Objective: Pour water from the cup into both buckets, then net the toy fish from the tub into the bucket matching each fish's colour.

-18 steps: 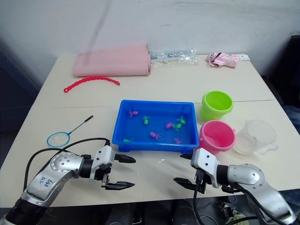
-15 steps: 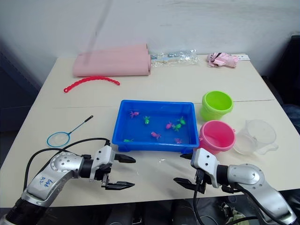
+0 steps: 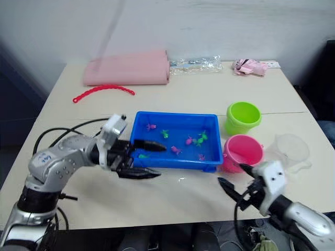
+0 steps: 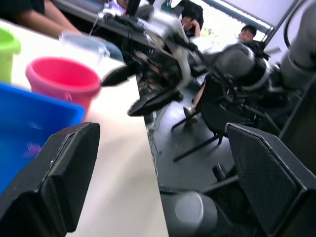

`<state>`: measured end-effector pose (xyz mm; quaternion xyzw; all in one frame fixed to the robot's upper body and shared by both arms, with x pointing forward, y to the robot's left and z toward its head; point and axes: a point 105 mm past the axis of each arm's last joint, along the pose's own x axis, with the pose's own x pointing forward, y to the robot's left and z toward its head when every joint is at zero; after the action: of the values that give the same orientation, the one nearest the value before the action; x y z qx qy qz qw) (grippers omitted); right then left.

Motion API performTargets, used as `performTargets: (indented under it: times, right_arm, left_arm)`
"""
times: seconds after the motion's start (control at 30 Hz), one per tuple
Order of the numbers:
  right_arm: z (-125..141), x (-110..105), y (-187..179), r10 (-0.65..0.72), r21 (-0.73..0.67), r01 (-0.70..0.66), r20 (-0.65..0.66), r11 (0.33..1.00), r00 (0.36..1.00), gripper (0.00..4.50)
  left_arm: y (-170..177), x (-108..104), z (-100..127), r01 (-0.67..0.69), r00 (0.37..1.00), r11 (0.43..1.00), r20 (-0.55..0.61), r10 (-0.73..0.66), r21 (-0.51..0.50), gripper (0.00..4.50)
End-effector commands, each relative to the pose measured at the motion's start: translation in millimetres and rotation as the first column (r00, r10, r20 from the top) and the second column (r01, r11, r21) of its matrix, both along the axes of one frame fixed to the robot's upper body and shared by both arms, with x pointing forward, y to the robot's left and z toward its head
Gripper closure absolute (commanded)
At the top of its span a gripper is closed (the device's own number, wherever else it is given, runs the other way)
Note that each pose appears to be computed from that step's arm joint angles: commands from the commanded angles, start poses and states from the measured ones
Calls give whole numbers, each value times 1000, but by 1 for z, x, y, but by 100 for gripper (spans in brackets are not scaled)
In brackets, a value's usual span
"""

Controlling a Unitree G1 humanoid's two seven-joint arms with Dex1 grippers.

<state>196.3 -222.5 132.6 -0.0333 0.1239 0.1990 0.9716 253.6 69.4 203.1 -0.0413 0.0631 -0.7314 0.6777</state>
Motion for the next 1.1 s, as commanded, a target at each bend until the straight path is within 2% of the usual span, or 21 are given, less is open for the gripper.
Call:
performTargets:
  times: [0.03,0.1,0.17,0.33,0.57,0.77,0.83,1.0,1.1]
  right_arm:
    - [14,-8,-29,-192,-14,193,45,981,980,0]
    - [7,-12,-60,-363,-78,364,27,928,931,0]
    - [5,-12,-82,-483,-77,484,39,871,875,0]
    - [-3,-3,-126,-670,-76,671,40,738,742,0]
    - [-14,12,-151,-729,-113,729,50,675,683,0]
    - [-19,23,-160,-770,-26,771,45,636,637,0]
    - [-19,26,-159,-765,-31,767,51,641,642,0]
    - [-17,30,-169,-795,-18,798,79,602,601,0]
    - [-19,33,-173,-811,4,813,73,582,580,87]
  left_arm:
    - [-5,4,9,21,1000,999,4,-21,-31,9]
    - [-9,5,9,39,999,999,20,-38,-16,9]
    - [-13,5,11,47,998,999,50,-47,-4,9]
    - [-17,0,27,70,991,997,115,-68,-16,9]
    - [-17,-2,35,63,986,998,157,-61,-6,9]
    - [-20,-8,42,62,977,998,205,-61,-1,9]
    - [-21,-7,46,53,974,999,222,-49,-9,9]
    - [-23,-6,50,36,971,999,237,-31,-18,9]
    - [-24,-6,51,29,970,999,243,-24,-18,0]
